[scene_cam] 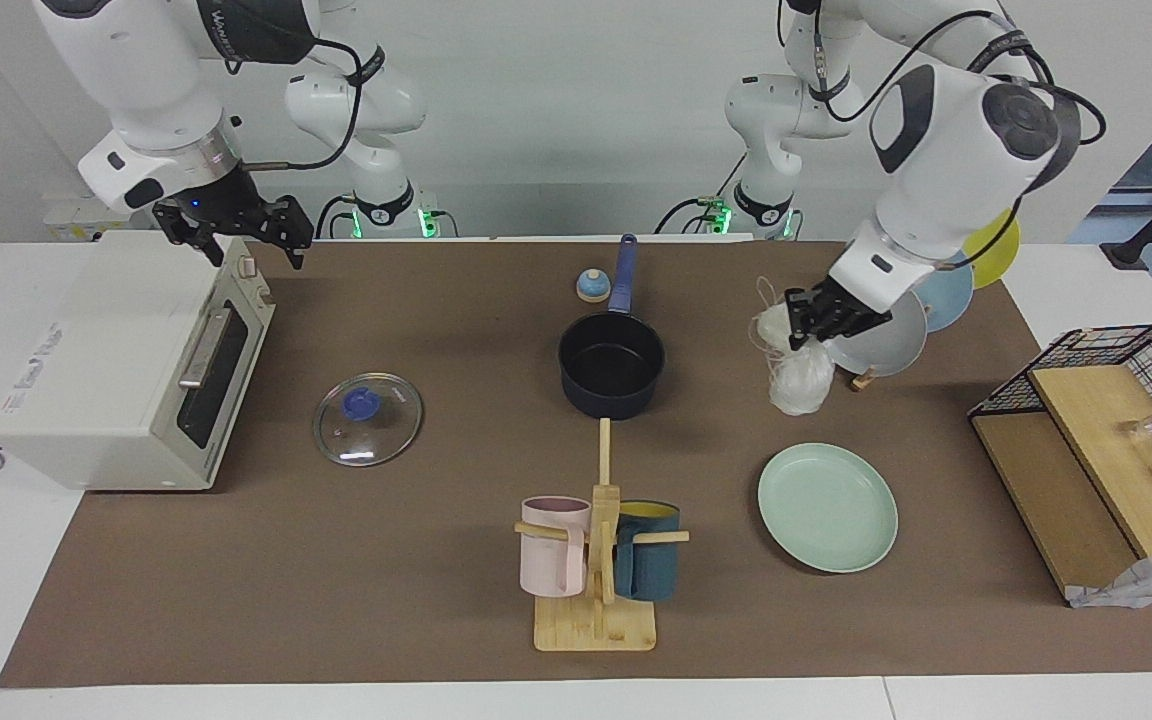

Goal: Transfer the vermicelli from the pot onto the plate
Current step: 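Carry the vermicelli with the left gripper onto the green plate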

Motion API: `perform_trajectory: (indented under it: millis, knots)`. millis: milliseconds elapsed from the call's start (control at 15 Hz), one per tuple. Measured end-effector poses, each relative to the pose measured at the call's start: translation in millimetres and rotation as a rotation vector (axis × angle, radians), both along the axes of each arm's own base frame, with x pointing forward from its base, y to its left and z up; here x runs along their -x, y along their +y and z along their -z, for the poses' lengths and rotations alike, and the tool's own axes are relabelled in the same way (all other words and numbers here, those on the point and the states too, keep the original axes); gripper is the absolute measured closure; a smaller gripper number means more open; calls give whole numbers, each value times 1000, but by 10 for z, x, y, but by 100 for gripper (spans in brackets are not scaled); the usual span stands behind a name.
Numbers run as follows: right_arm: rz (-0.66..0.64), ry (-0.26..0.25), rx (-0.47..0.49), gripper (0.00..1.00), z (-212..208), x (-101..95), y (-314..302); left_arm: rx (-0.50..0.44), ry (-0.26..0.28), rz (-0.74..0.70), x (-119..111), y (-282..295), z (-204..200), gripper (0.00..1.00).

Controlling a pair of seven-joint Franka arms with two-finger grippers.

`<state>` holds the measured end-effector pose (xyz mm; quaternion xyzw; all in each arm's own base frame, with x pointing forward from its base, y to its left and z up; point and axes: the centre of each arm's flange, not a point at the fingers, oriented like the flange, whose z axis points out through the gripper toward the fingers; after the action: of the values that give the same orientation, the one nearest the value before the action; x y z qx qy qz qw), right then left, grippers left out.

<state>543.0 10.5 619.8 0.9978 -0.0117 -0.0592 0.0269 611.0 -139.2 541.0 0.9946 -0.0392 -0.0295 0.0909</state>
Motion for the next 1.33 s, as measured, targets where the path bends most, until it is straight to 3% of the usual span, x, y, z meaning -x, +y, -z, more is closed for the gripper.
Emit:
perform_trajectory:
  millis: [467, 667, 867, 1000, 1133, 1333]
  knots:
    - [1, -1, 0, 0, -4, 0, -6, 3, -55, 33, -697, 369, 1335, 81]
    - [1, -1, 0, 0, -4, 0, -6, -58, -64, 107, -799, 349, 1781, 81]
    - [1, -1, 0, 0, -4, 0, -6, -67, -72, 156, -816, 351, 1846, 80]
    - [2, -1, 0, 0, -6, 0, -11, -66, -81, 162, -822, 348, 1799, 65]
    - [3, -1, 0, 0, -7, 1, -16, -66, -92, 163, -819, 343, 1710, 42]
    - [3, -1, 0, 0, -7, 1, -16, -69, -111, 129, -746, 378, 1225, 11]
